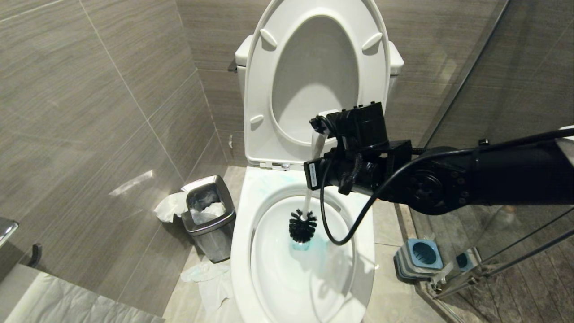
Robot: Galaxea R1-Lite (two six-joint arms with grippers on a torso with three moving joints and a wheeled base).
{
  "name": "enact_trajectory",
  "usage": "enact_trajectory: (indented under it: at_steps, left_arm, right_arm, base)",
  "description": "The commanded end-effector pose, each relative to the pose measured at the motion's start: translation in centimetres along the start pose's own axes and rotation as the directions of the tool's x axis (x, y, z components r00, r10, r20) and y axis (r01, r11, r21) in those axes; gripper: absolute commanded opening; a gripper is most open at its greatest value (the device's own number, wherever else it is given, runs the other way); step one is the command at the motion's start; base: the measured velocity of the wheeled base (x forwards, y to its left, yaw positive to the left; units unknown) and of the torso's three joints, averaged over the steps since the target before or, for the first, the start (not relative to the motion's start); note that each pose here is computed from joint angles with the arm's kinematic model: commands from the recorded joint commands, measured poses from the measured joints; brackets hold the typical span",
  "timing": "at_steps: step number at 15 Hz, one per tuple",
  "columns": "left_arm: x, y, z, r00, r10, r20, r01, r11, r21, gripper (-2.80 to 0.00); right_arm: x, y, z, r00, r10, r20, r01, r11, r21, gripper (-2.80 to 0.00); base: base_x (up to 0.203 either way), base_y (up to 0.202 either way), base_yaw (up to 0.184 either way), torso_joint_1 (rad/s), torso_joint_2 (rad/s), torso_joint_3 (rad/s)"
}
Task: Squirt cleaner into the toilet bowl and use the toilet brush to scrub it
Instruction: Scrub the toilet bowl
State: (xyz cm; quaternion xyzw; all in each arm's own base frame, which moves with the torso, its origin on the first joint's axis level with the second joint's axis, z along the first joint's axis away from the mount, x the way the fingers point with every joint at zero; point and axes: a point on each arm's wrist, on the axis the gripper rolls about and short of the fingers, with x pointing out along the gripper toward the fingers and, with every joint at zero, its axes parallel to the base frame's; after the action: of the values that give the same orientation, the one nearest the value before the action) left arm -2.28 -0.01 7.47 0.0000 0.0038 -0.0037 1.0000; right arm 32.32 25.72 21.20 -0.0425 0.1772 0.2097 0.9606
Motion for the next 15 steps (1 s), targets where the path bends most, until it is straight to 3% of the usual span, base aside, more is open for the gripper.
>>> enact_trajectory:
  at_steps: [1,9,11,15]
  left_arm:
    - [0.0,0.0,0.0,1.0,0.0,-0.002,0.0,1.0,0.0,-2.8]
    - [0.0,0.0,0.0,1.0,0.0,-0.002,0.0,1.0,0.0,-2.8]
    - [0.0,0.0,0.0,1.0,0.0,-0.002,0.0,1.0,0.0,-2.8]
    - [0.0,0.0,0.0,1.0,0.0,-0.002,0.0,1.0,0.0,-2.8]
  right_arm:
    - [-3.1,-0.2,0.8,1.0,0.01,0.024,-0.01,1.0,0.003,-2.8]
    - [4.7,1.3,-3.8,0.998,-0.01,-0.062,0.009,1.0,-0.016,-2.8]
    - [4.6,1.5,-3.7,0.998,-0.008,-0.057,0.007,1.0,-0.016,-2.8]
    - [0.9,2.4,-1.0,1.0,0.019,0.02,-0.019,1.0,-0.009,-2.8]
  base:
    - [0.0,0.0,0.0,0.0,0.0,0.0]
    - [0.0,0.0,0.0,0.0,0.0,0.0]
    - [0.0,0.0,0.0,0.0,0.0,0.0]
    - [0.0,0.0,0.0,0.0,0.0,0.0]
